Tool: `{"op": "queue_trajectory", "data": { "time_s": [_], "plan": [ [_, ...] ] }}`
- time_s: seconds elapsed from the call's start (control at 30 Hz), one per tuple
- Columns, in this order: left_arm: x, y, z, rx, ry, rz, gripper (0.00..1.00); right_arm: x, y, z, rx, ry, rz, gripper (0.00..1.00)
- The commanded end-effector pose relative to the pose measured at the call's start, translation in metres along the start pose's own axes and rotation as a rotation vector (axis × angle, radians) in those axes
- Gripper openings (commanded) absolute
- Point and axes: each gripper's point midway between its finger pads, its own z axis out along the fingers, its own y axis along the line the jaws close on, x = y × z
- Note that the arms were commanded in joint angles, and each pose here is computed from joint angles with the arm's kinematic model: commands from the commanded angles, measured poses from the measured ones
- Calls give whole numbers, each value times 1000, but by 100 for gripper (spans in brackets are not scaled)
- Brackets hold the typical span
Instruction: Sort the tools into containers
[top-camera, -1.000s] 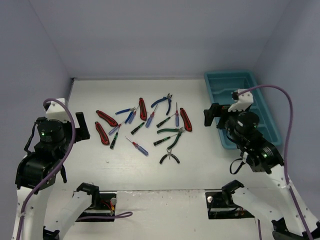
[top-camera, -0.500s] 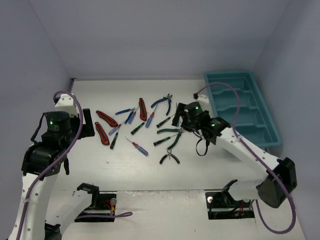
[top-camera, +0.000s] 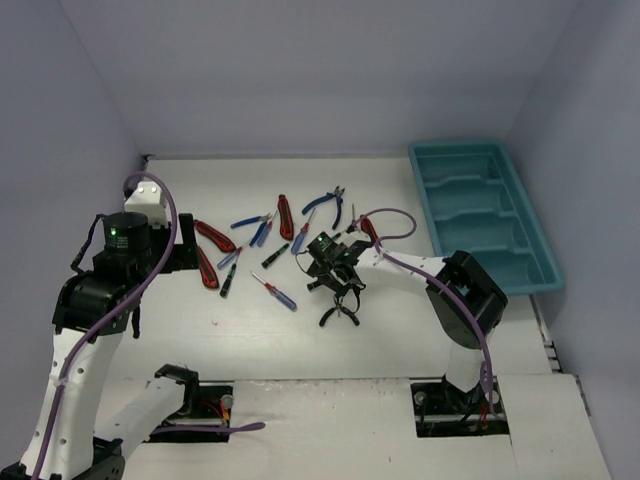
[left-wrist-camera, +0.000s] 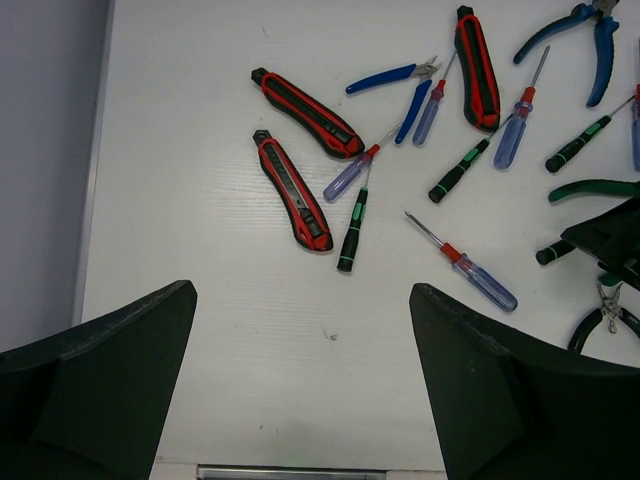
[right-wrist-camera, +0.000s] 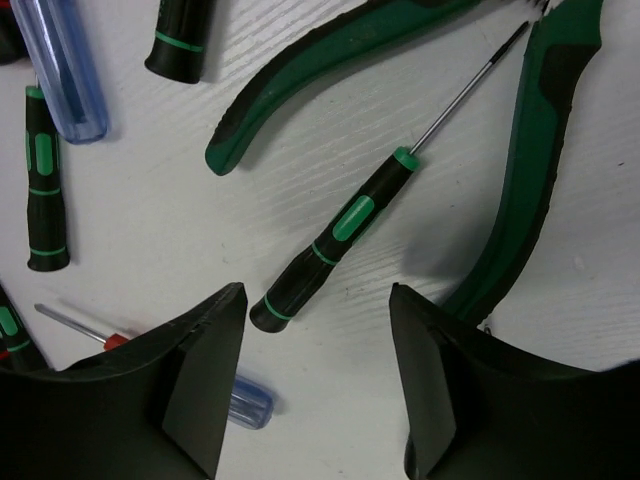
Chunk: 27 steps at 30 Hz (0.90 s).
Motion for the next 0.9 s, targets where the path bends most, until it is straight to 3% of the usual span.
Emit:
{"op": "queue_trajectory", "data": {
  "time_s": [0.0, 0.47, 0.8, 0.87],
  "plan": [
    [-9, -13, -1, 67, -35, -11, 86, -18, 26, -4, -37, -73, 187, 53],
    [2, -23, -1, 109, -16, 44, 85, -9, -2, 26, 67, -105, 293, 48],
    [5, -23, -3, 110, -19, 52, 85, 12, -29, 35, 134, -42, 262, 20],
    [5, -21, -5, 101, -26, 53, 85, 18, -36, 37, 153, -20, 269, 20]
  ]
}}
